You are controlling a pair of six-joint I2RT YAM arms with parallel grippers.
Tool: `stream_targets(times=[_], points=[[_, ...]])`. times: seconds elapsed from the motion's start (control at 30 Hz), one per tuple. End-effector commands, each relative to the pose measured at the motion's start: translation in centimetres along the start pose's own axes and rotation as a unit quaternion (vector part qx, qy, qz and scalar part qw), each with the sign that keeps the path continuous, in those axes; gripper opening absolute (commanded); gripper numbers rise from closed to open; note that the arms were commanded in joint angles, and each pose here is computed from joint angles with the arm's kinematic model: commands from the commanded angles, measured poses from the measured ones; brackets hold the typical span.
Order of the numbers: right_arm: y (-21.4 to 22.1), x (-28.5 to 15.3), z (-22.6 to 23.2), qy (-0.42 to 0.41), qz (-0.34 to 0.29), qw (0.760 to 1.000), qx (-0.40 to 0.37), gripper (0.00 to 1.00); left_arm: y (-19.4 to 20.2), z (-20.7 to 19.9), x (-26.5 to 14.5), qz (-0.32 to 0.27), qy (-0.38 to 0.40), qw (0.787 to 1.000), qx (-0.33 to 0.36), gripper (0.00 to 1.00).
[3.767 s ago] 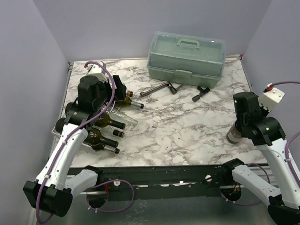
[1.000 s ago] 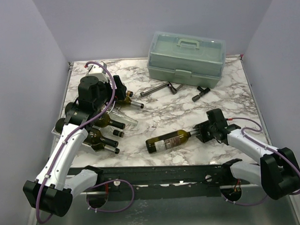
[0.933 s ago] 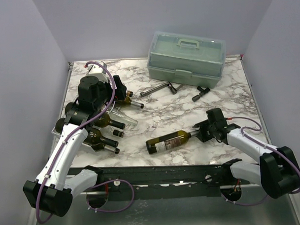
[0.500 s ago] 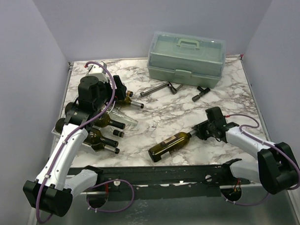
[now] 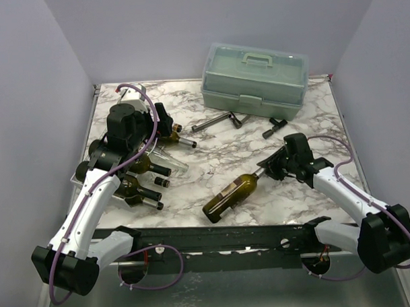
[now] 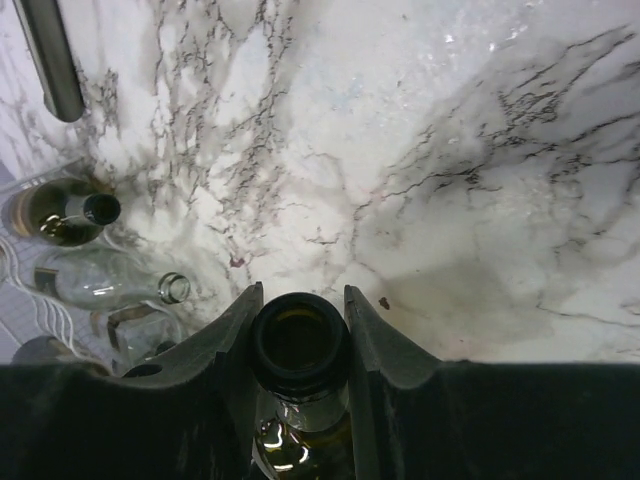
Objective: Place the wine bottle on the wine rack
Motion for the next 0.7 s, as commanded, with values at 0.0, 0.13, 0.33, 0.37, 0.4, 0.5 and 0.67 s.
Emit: stream_targets(times=[0.0,0.13,0.33,0.37,0.4,0.5,0.67], points=[[0.3,-0.6,2.3,-0.068,0.036,0.997,0.018,0.01,0.2,-0.7,0.3,0.016,0.032,0.999,0.003,0.99],[0.5,0.2,3.7,-0.102,0.068,0.990,0.074,0.01,1.3,-3.5,1.3,0.057,0.144,0.988,0.019,0.95],[-0.2,0.1,5.8,-0.111,0.066,0.987,0.092,0.01,5.6,-8.7,1.8,0.123,0.247,0.956,0.101,0.99],[-0.3,0.0,5.8,-0.109,0.063,0.988,0.093,0.01,6.4,-9.5,1.6,0.125,0.254,0.951,0.122,0.99],[-0.3,-0.2,5.9,-0.108,0.060,0.988,0.093,0.01,7.4,-9.9,1.6,0.129,0.256,0.948,0.141,0.99],[-0.4,-0.8,5.8,-0.106,0.049,0.988,0.097,0.01,10.4,-11.6,1.5,0.151,0.270,0.928,0.206,0.99],[-0.3,-1.5,5.4,-0.110,0.044,0.989,0.092,0.01,14.5,-13.2,1.6,0.178,0.276,0.903,0.277,0.99]])
Point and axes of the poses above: each gripper's point midway between its finger pads, its own x axis out along the fingers, its own z axis along the line the jaws close on, y = z × x, the point moved 8 cm from there along -x, back along the fingers, and after that the axes turned 1 degree about x, right-handed, at the moved point
